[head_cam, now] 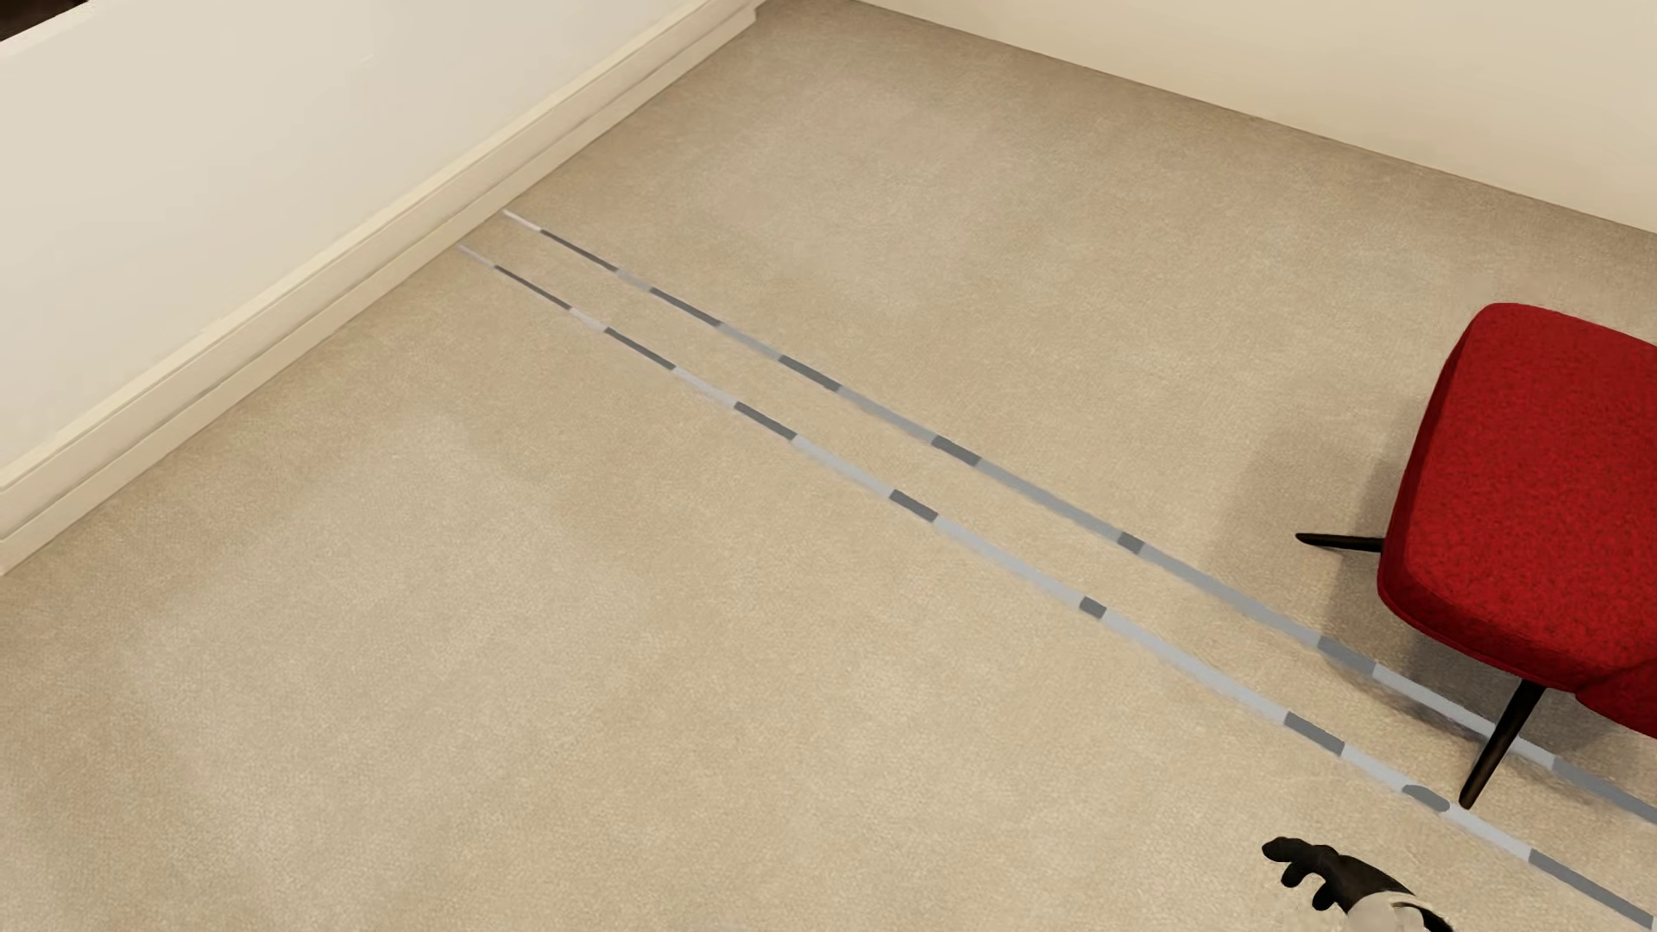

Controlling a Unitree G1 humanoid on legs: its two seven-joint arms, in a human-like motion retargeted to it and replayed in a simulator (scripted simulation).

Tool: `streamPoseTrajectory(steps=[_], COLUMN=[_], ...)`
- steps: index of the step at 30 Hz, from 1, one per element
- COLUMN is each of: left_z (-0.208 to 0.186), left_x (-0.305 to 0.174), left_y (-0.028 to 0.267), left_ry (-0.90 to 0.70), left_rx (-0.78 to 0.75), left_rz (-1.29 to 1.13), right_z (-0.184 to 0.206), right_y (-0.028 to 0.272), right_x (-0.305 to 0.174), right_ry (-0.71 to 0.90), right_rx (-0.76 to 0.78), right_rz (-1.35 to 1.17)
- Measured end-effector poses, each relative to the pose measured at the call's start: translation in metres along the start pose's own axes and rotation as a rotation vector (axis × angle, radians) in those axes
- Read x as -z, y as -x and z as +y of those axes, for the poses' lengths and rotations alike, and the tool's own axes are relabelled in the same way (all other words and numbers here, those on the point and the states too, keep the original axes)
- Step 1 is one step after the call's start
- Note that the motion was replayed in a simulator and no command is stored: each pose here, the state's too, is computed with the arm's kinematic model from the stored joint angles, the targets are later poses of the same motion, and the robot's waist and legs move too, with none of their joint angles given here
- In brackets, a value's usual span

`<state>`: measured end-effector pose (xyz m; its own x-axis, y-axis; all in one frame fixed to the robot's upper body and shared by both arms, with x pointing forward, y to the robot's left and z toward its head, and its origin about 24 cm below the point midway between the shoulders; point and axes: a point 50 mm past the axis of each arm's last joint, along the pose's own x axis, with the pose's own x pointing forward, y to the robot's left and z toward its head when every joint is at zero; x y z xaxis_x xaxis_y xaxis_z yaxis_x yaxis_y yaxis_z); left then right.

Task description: Get up from the chair

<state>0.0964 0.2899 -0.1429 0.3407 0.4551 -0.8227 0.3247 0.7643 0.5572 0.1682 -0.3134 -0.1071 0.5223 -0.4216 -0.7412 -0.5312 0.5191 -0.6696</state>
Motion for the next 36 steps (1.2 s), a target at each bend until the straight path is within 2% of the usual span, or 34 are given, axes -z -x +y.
streamPoseTrajectory(steps=[4,8,10,16,19,28,30,33,36], left_z=[-0.019,-0.019,-0.015,0.001,0.008,0.0,-0.002,-0.011,-0.012], left_x=[0.013,0.051,0.063,0.021,0.001,-0.006,-0.006,-0.003,-0.014], left_y=[0.004,0.009,0.011,0.002,0.0,0.0,-0.001,0.0,0.0], left_ry=[0.027,0.03,0.024,0.051,-0.009,-0.121,-0.079,-0.192,-0.198], left_rx=[0.065,0.08,0.074,-0.028,-0.056,-0.001,-0.005,0.104,0.054], left_rz=[0.055,0.171,0.218,0.069,-0.02,-0.043,-0.011,0.013,-0.041], right_z=[-0.016,-0.002,0.008,0.031,0.038,0.026,0.016,0.009,0.018], right_y=[-0.001,0.0,0.002,0.007,0.009,0.01,0.007,0.007,0.009], right_x=[0.003,0.003,0.004,0.017,0.023,0.04,0.034,0.037,0.041], right_ry=[-0.026,-0.012,-0.07,-0.138,-0.165,-0.148,-0.16,-0.213,-0.22], right_rx=[0.048,-0.006,-0.012,-0.082,-0.093,-0.067,-0.018,0.007,-0.025], right_rz=[-0.01,-0.004,0.007,0.074,0.091,0.095,0.081,0.091,0.102])
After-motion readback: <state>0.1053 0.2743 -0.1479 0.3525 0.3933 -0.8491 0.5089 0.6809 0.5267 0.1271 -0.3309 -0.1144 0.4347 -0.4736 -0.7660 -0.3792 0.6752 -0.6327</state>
